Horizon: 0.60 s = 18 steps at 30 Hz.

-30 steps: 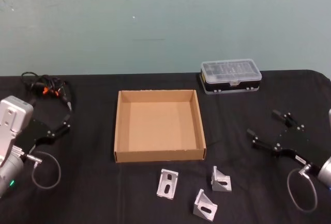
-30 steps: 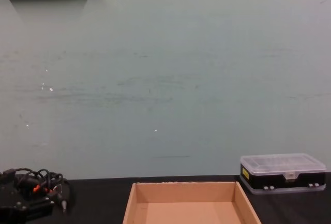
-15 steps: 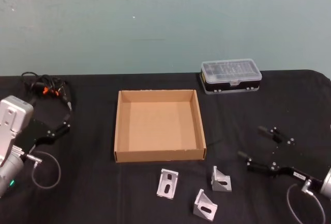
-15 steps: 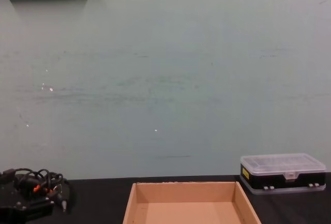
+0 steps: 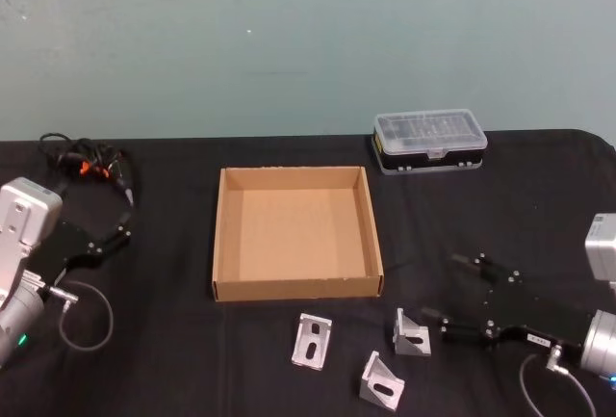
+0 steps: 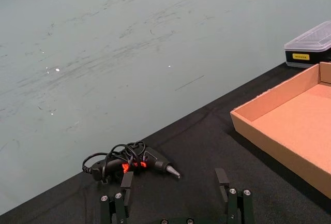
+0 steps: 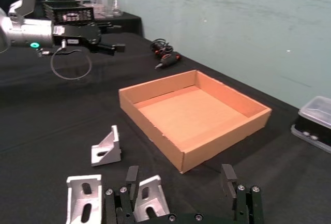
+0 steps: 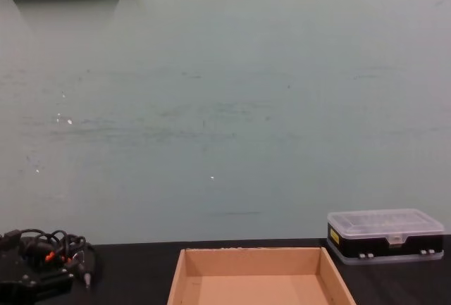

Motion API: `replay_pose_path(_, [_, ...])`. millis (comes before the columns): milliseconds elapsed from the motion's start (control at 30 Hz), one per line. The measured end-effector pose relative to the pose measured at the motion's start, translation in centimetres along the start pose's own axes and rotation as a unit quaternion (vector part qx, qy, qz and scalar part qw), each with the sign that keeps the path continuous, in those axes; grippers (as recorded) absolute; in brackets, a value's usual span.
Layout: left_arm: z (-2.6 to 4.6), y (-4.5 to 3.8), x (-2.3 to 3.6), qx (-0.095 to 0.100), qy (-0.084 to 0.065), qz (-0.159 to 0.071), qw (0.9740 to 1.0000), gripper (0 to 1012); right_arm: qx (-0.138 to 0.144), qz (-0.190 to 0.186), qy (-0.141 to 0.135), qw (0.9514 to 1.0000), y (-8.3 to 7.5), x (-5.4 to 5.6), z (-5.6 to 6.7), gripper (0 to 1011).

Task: Use one hand to pick up the angle iron from the table and place it into the box.

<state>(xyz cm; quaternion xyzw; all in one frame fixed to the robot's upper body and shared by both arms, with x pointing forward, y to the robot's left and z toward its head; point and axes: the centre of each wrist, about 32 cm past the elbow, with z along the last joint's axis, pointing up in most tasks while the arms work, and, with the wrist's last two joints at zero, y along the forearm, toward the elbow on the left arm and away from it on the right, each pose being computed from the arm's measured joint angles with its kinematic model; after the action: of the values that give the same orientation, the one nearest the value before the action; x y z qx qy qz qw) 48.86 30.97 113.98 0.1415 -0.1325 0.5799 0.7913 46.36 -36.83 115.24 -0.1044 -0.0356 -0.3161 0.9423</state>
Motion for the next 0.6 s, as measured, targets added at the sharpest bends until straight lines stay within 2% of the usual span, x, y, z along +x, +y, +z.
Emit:
replay_pose_path(233, [0.00, 0.00, 0.00, 0.000, 0.000, 0.000, 1.0000, 1000, -0.009, 0.024, 0.000, 0.9997, 0.8, 0.1, -0.1, 1004])
replay_pose_path(600, [0.00, 0.00, 0.00, 0.000, 0.000, 0.000, 1.0000, 1000, -0.025, 0.039, 0.009, 0.9989, 1.8, 0.0, -0.3, 1004])
